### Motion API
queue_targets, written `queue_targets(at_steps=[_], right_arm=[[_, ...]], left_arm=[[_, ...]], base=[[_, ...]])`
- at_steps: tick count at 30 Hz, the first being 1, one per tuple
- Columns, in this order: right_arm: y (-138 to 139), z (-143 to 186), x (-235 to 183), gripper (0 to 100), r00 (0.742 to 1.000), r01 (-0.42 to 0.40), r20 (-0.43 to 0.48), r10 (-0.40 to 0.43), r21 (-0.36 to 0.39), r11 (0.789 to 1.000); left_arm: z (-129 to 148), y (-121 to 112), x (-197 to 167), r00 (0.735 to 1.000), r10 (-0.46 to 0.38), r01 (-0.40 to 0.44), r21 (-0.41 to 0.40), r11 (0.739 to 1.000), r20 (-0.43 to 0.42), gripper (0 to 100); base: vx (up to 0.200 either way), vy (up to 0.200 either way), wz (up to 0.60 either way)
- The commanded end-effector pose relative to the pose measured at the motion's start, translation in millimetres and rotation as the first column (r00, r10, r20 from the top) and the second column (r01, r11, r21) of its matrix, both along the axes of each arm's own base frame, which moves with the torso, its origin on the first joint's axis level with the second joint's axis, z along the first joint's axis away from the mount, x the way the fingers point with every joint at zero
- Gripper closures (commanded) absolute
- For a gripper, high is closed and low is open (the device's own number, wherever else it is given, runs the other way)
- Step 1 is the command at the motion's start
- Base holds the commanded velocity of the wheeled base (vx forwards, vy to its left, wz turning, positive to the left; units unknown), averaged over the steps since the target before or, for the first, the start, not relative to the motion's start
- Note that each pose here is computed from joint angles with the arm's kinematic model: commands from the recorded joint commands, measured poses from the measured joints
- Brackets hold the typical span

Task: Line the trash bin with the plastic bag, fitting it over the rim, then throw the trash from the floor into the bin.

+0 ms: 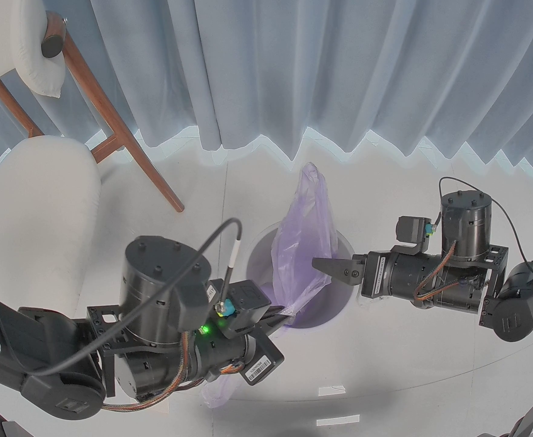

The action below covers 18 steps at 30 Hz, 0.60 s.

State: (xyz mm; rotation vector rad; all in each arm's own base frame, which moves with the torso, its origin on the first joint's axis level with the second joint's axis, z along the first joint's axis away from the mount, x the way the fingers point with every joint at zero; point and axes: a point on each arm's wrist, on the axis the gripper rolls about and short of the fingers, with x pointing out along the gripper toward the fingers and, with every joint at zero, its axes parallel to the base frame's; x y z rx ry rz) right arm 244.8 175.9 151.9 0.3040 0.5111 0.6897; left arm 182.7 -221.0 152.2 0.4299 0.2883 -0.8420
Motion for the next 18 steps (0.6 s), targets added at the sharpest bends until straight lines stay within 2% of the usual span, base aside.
queue_targets(at_steps=[1,10,18], right_arm=[[1,-8,4,0,1.0,0.008,-0.018,-0.009,-0.019,1.0],[16,2,32,0,0.998,0.048,0.027,-0.048,-0.001,0.999],[18,5,30,0,0.999,0.042,-0.012,-0.042,-0.034,0.999]], left_arm=[[-1,-1,-1,1.0,-0.005,0.005,0.003,1.0,-0.002,100],[-5,-7,-6,0.999,-0.033,0.033,0.014,0.999,-0.011,100],[-11,-11,-3,0.999,-0.032,0.033,0.025,0.999,-0.025,100]], base=[[0.0,0.0,0.0],[0.0,0.0,0.0],[0.0,0.0,0.0]])
